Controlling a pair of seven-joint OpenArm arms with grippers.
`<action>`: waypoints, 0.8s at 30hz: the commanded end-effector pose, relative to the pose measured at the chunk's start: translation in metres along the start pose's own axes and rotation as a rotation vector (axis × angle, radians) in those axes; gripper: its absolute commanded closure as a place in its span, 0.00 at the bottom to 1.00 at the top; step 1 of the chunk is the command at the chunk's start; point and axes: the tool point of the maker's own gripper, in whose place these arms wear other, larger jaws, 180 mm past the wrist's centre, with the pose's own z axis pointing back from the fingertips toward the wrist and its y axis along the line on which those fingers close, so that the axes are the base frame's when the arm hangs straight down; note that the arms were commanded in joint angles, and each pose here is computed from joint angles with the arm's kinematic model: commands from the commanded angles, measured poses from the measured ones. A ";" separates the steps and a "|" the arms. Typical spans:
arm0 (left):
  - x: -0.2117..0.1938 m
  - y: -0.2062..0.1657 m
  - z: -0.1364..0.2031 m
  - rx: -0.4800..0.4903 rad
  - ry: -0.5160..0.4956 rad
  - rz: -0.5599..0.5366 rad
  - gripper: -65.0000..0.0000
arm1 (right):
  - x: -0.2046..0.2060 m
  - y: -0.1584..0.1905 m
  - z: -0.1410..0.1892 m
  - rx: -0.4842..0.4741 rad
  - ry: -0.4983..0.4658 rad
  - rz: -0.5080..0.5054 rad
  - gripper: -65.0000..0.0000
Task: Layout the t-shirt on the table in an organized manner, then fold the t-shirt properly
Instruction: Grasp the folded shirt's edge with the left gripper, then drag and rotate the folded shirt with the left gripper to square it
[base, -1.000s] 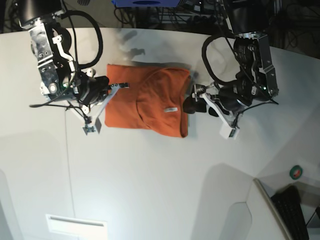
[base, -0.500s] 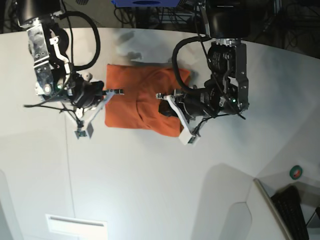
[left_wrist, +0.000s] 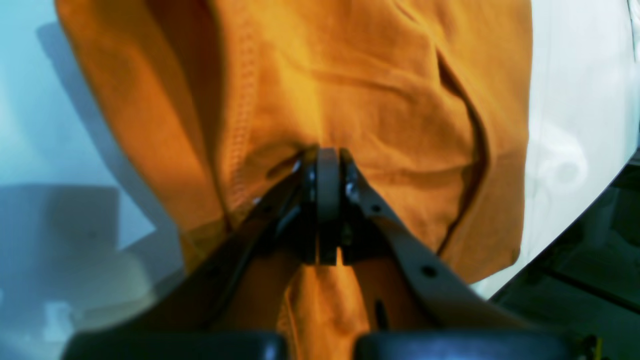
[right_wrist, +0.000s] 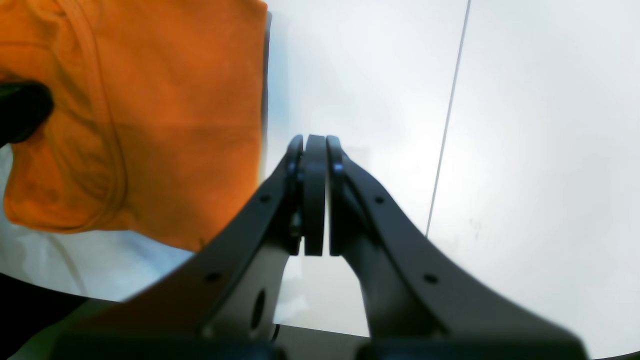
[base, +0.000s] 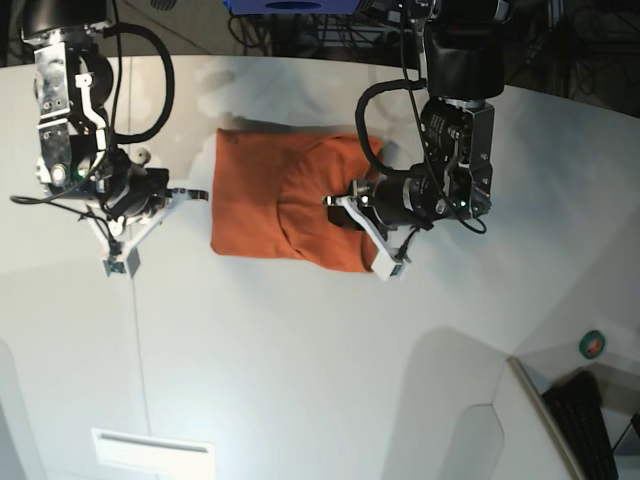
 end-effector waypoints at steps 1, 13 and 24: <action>0.021 -0.004 0.004 -0.012 -0.060 -0.016 1.00 | 0.013 0.001 0.005 0.005 -0.044 0.010 1.00; 0.053 -0.003 0.060 0.059 -0.141 -0.087 1.00 | 0.014 0.001 0.005 0.005 -0.045 0.010 1.00; 0.016 0.039 0.076 0.132 -0.109 0.027 0.09 | 0.013 0.003 0.005 0.009 -0.043 0.016 1.00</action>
